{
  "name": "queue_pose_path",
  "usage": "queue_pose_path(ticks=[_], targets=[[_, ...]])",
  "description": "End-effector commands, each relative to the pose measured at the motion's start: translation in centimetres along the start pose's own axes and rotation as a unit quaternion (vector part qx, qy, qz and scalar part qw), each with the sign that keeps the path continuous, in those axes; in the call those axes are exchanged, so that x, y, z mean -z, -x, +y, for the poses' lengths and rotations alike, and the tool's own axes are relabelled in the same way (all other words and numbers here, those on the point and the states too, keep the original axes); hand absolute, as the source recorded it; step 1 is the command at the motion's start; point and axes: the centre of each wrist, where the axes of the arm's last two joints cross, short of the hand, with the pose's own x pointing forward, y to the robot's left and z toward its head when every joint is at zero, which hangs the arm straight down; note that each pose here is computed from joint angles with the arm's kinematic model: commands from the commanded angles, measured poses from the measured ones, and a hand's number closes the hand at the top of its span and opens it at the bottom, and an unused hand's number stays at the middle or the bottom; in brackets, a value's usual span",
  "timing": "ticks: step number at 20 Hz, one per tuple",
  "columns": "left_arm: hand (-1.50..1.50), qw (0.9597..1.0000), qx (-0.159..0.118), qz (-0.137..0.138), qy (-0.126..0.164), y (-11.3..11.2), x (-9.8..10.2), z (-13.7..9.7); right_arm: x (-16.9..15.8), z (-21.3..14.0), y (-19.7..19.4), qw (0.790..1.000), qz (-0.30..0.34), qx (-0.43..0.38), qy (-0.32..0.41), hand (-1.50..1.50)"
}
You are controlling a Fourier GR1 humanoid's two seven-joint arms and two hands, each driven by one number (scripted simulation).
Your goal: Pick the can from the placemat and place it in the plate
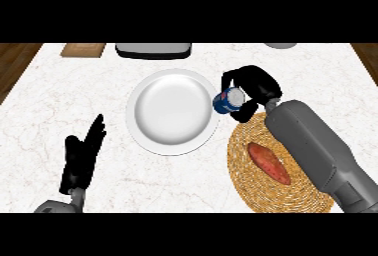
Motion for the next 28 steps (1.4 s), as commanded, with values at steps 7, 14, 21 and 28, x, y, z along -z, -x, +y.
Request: queue_pose_path(ticks=[7, 14, 21, 28], targets=[[0.0, 0.9999, 0.002, 0.011, 0.008, 0.4, -0.1, -0.7, 5.4, -2.0, -13.6, 0.948, 0.182, 0.038, 0.257, 1.5], [0.0, 0.9995, 0.004, -0.011, 0.028, -1.6, 0.9, -1.5, 6.8, -2.9, -18.5, 0.878, 0.339, 0.021, 0.339, 1.5], [0.0, 0.9995, -0.002, -0.013, 0.03, -1.3, 0.9, -2.4, 6.8, -1.4, -18.6, 0.846, 0.411, -0.012, 0.339, 1.5], [0.0, 0.9993, 0.003, -0.02, 0.031, -2.0, 1.5, -1.4, 6.7, 0.3, -16.5, 0.847, 0.46, 0.007, 0.267, 1.5]])
